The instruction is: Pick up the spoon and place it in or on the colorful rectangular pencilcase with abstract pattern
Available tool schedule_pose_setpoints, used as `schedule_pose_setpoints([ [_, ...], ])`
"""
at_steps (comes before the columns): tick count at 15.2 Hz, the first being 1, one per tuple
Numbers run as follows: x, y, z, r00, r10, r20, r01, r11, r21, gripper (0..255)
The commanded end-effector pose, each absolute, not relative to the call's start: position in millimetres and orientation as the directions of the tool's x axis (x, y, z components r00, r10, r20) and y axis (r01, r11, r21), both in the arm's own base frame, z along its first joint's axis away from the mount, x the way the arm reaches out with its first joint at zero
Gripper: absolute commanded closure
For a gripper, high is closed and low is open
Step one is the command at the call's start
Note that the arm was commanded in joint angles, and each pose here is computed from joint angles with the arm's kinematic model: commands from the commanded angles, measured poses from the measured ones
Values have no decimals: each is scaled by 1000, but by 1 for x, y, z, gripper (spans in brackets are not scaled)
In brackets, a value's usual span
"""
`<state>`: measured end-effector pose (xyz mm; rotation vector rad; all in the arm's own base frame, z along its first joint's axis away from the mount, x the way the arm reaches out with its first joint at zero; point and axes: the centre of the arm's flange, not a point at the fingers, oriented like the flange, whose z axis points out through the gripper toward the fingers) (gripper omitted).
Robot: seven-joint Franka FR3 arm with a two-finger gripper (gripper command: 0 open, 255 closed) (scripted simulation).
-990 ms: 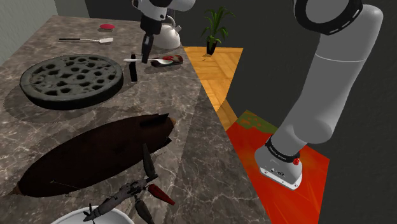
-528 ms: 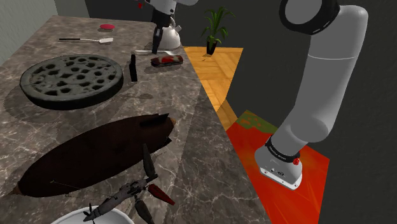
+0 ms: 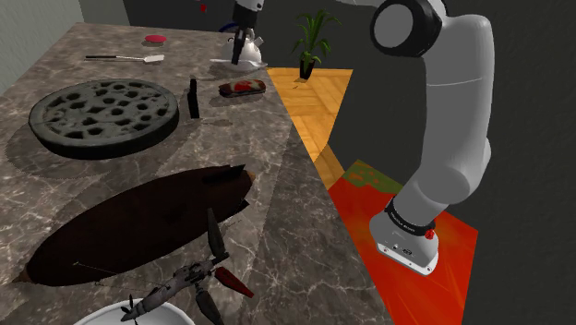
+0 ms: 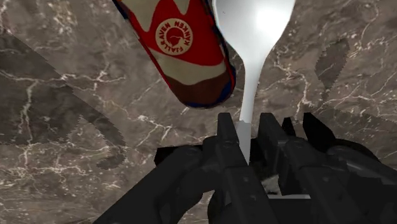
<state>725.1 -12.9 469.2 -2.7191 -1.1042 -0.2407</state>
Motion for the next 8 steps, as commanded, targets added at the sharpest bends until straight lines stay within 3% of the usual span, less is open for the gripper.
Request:
schedule_pose_setpoints([
  [1, 739, -40, 468, 708, 671, 222, 703, -701, -121, 255],
  [8, 739, -40, 431, 708, 671, 222, 703, -701, -121, 255],
])
